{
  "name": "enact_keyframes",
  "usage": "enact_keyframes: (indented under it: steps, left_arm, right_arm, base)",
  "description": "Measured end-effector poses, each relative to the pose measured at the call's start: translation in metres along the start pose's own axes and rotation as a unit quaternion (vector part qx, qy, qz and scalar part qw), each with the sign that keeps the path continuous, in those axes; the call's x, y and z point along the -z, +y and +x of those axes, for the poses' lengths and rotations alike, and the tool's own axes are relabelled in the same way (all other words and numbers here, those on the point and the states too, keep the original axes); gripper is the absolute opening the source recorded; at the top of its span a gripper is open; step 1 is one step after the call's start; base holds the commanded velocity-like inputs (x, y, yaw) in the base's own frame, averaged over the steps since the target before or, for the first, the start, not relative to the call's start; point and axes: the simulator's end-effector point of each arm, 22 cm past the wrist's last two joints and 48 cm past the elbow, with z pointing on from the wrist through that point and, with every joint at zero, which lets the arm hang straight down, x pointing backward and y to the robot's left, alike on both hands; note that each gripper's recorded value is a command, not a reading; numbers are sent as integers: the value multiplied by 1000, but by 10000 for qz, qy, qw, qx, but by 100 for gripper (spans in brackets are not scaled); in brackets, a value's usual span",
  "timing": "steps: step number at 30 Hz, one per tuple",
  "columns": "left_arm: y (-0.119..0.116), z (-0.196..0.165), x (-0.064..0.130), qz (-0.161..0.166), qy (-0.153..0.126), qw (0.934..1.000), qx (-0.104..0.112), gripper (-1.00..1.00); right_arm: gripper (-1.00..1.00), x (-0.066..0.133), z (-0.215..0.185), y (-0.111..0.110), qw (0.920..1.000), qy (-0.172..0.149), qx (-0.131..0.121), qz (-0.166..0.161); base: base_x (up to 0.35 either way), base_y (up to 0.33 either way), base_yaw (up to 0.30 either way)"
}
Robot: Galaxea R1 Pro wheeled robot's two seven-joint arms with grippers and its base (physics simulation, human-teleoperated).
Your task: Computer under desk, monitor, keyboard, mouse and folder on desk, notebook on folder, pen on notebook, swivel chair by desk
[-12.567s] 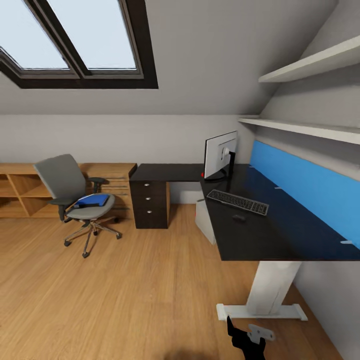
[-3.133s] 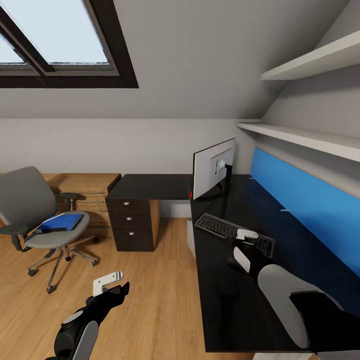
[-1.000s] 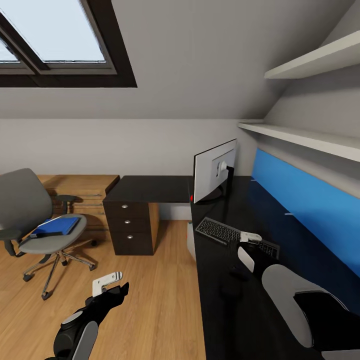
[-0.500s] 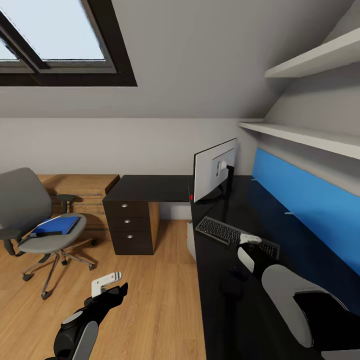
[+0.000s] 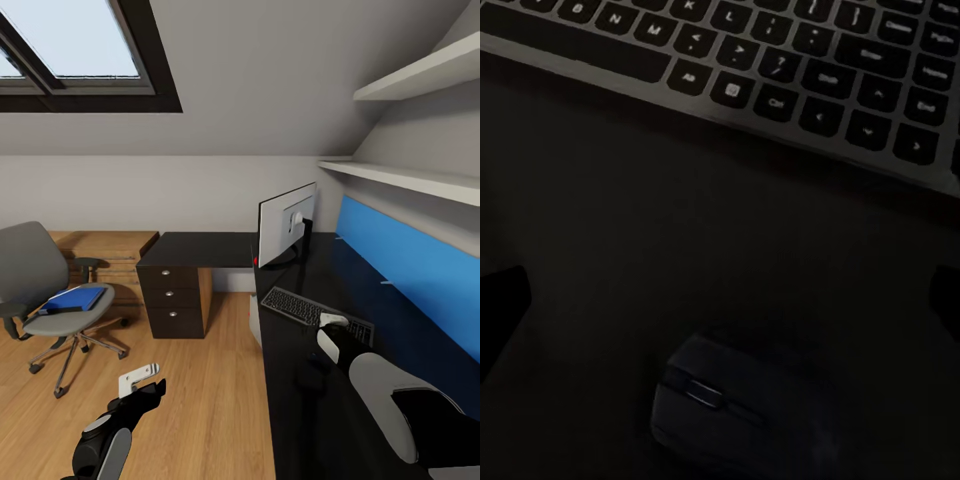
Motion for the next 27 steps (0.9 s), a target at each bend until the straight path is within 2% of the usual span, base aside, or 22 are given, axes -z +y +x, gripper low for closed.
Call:
enact_keyframes:
  steps: [27]
  left_arm:
    - [7, 31, -27, 3, -10, 10000, 2, 100]
  right_arm:
    - [100, -30, 32, -5, 10000, 31, -4, 89]
  base:
    - [0, 0, 0]
